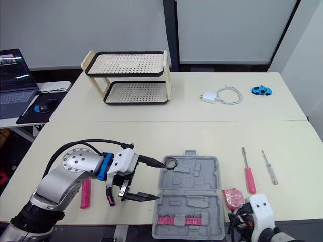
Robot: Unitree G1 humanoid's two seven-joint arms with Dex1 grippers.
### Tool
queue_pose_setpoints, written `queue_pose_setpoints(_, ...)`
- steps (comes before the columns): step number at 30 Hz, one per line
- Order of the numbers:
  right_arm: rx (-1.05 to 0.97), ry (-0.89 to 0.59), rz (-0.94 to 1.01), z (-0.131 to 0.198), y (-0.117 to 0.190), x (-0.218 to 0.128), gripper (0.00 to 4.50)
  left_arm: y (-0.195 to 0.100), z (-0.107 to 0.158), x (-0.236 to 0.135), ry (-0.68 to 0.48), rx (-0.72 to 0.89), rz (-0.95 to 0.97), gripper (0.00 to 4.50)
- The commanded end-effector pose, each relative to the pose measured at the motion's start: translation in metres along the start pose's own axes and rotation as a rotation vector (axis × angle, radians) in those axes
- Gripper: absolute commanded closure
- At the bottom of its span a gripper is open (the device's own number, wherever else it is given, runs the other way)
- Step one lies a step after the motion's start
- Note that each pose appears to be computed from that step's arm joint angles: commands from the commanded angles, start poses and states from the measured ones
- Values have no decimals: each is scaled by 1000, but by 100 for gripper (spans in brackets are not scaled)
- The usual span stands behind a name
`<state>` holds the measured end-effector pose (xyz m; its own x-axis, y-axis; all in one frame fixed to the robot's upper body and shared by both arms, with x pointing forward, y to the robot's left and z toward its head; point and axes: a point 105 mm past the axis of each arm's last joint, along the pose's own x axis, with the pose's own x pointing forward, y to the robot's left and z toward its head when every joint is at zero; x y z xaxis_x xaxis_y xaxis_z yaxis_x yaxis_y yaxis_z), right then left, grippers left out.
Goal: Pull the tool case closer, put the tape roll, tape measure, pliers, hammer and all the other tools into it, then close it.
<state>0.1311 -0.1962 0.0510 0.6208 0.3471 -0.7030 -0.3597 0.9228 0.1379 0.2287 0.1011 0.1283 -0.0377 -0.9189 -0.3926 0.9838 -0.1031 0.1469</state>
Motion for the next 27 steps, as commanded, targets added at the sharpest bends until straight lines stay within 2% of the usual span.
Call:
queue_pose_setpoints(1,-182,30,130,14,5,-23,128,-4,7,1,-22,32,-8,0)
queue_pose_setpoints(5,-534,68,267,34,2,-35,4,-5,7,1,-29,32,5,0)
queue_pose_setpoints(8,-804,59,311,54,-10,-26,4,-6,9,2,-43,37,16,0)
queue_pose_setpoints(12,-995,50,367,69,-19,-12,4,-9,10,3,-50,44,21,0)
queue_pose_setpoints(16,-1177,122,437,67,-28,4,4,-12,9,3,-49,50,22,0)
queue_pose_setpoints(27,-1269,157,533,59,-37,32,4,-19,6,7,-54,44,15,0)
